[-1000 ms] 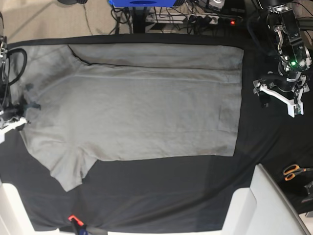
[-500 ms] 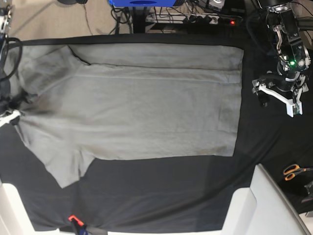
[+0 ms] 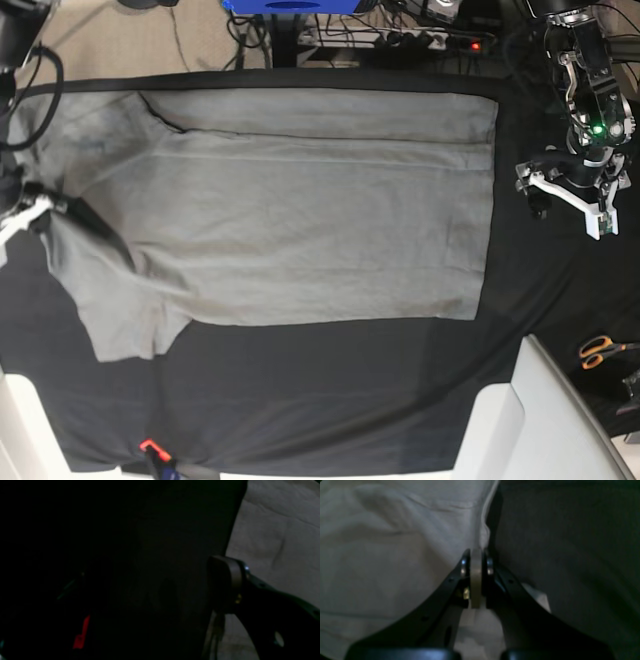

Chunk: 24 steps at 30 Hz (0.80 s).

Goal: Fold the T-shirt properly
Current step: 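Grasp the sleeve with the right gripper and fold it inward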

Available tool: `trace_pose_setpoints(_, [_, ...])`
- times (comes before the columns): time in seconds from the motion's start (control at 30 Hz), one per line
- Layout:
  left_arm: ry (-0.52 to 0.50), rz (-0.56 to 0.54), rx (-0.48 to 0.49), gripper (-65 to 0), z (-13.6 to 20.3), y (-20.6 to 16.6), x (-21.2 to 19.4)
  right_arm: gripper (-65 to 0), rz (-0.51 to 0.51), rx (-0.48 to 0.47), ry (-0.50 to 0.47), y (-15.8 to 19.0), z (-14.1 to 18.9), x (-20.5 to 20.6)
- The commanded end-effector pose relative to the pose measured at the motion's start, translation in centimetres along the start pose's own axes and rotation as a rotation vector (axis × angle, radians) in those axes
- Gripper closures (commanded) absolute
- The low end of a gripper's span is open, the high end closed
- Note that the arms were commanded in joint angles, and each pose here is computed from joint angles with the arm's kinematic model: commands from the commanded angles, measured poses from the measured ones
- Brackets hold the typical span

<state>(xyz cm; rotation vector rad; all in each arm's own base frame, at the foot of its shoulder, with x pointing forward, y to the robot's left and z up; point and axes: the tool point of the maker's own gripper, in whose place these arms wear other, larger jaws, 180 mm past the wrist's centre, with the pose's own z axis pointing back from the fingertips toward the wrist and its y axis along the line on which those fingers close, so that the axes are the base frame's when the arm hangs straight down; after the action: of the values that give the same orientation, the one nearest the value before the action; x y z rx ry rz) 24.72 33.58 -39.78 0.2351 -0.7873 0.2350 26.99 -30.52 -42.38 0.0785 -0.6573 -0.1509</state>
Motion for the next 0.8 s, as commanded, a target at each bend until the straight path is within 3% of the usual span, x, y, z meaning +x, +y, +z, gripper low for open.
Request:
trace_pose_setpoints(0.0, [-0.043,-0.008,0.013,-56.4,0.2,0.6,1.4,0.0,0.007,-0.014,-0.033,-0.5,0.9,1.0])
trace_pose_setpoints(0.27, [-0.043,-0.008,0.013,-56.4,0.2,0.6,1.4,0.0,0.01,-0.031,0.017,0.1,3.1,-2.5])
trace_pose_setpoints(0.47, [-0.043,-0.008,0.011,-56.4,0.2,0.5,1.4,-3.0,0.004,-0.024,0.125,0.5,3.4,-4.9])
trace_pose_setpoints(0.53, [-0.043,-0.009,0.012,-56.4,0.2,0.5,1.4,-12.0,0.006,-0.018,0.138,1.0,3.5,-5.0])
trace_pose_setpoints(0.67, [-0.044,-0.009,0.011,-56.4,0.2,0.5,1.5,-36.5,0.056,-0.019,0.045,2.4,4.6,-1.9])
trace_pose_setpoints(0.7, [-0.043,-0.008,0.012,-56.4,0.2,0.5,1.5,-40.8,0.065,-0.02,0.015,2.6,4.7,-0.7])
trace_pose_setpoints(0.77, [-0.043,-0.008,0.012,-56.4,0.2,0.5,1.5,-42.3,0.069,-0.014,-0.044,2.9,4.4,2.0])
